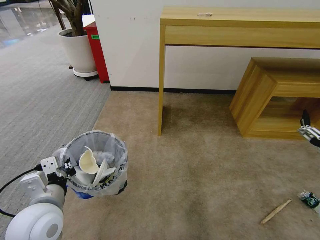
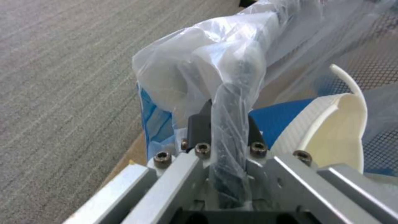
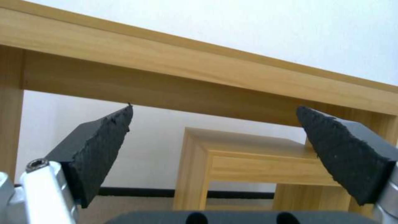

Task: Pick up the trash bin and place the garbage on the floor into it.

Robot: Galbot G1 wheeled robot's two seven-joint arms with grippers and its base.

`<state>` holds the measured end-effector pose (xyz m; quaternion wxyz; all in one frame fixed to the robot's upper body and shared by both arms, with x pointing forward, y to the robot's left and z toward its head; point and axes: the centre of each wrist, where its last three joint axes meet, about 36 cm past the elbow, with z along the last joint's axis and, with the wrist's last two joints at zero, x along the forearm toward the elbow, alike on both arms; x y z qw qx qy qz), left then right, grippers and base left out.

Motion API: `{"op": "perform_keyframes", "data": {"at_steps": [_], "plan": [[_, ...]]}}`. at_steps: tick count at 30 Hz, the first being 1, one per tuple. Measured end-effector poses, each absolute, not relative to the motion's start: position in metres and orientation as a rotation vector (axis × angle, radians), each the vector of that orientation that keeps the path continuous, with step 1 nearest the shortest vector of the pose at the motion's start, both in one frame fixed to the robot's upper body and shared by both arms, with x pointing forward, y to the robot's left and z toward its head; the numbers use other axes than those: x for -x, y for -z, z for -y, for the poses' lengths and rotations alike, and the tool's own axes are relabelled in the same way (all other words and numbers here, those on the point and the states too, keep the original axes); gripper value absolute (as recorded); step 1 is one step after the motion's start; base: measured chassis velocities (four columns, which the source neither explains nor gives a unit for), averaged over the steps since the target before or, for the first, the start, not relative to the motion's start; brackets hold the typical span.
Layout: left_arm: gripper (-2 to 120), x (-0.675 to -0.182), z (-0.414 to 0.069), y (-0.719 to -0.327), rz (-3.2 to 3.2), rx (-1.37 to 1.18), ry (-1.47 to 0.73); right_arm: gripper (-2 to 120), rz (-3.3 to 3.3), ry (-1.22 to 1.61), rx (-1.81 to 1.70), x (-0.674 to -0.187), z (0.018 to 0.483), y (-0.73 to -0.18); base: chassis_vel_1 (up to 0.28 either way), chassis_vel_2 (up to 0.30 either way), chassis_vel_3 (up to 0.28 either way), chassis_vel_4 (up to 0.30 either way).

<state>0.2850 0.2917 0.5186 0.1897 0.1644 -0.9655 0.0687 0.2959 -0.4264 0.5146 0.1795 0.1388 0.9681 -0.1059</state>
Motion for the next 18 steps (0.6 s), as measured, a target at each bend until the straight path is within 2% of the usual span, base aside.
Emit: {"op": "perform_keyframes", "data": {"at_steps": [18], "plan": [[1, -0.282, -0.2915, -0.519, 2.733, -0.43, -0.19, 100, -2.741, 0.279, -0.368, -0.295, 0.4169, -0.5051, -0.004, -0.006, -0.005, -0.003]]}}
